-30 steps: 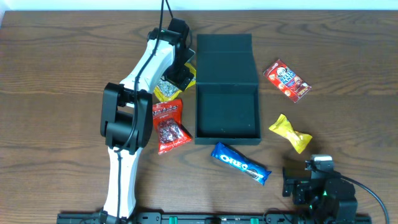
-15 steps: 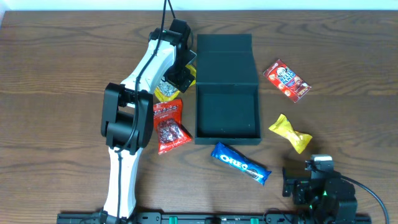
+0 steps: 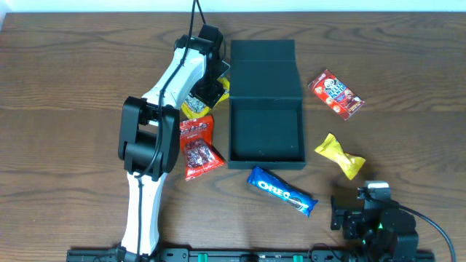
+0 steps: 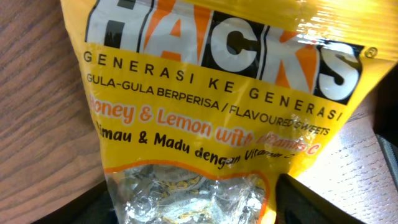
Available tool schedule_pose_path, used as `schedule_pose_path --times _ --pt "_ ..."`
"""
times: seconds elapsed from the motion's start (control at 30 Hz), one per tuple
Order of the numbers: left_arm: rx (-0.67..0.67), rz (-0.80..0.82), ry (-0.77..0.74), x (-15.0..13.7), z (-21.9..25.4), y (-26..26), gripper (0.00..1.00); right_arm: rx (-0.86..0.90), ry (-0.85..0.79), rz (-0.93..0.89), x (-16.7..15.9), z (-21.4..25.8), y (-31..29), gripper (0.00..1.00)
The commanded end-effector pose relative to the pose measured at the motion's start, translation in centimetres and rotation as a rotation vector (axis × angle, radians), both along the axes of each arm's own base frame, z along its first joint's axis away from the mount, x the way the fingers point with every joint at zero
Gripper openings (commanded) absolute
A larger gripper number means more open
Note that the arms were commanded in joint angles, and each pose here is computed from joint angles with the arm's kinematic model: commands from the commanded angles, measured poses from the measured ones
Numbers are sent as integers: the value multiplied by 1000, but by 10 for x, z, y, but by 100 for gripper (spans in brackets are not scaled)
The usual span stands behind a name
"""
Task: Pack container
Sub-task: 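Close the left gripper on the yellow HACKS bag and lift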
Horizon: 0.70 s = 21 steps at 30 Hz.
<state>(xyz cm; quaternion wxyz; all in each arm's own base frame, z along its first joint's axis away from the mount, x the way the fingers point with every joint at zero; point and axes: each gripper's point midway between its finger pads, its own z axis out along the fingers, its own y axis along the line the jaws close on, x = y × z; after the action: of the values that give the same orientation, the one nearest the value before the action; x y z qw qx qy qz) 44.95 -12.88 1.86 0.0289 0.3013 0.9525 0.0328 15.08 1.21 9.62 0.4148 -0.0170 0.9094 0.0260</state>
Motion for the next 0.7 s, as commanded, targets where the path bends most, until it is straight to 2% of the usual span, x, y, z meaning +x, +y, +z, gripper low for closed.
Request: schedule_pose_path --times 0.0,0.43,0.6,0.67 --pt "-1 -14 5 -4 2 -1 73 -7 8 -6 -1 -3 -2 99" --pt "-2 -14 5 -4 2 -1 67 -7 8 -6 -1 -3 -2 99" --pt "0 -13 10 -5 2 -1 58 -7 8 -6 -1 -3 -2 99" --pt "1 -9 15 -6 2 0 58 -7 8 -6 -1 -3 -2 99"
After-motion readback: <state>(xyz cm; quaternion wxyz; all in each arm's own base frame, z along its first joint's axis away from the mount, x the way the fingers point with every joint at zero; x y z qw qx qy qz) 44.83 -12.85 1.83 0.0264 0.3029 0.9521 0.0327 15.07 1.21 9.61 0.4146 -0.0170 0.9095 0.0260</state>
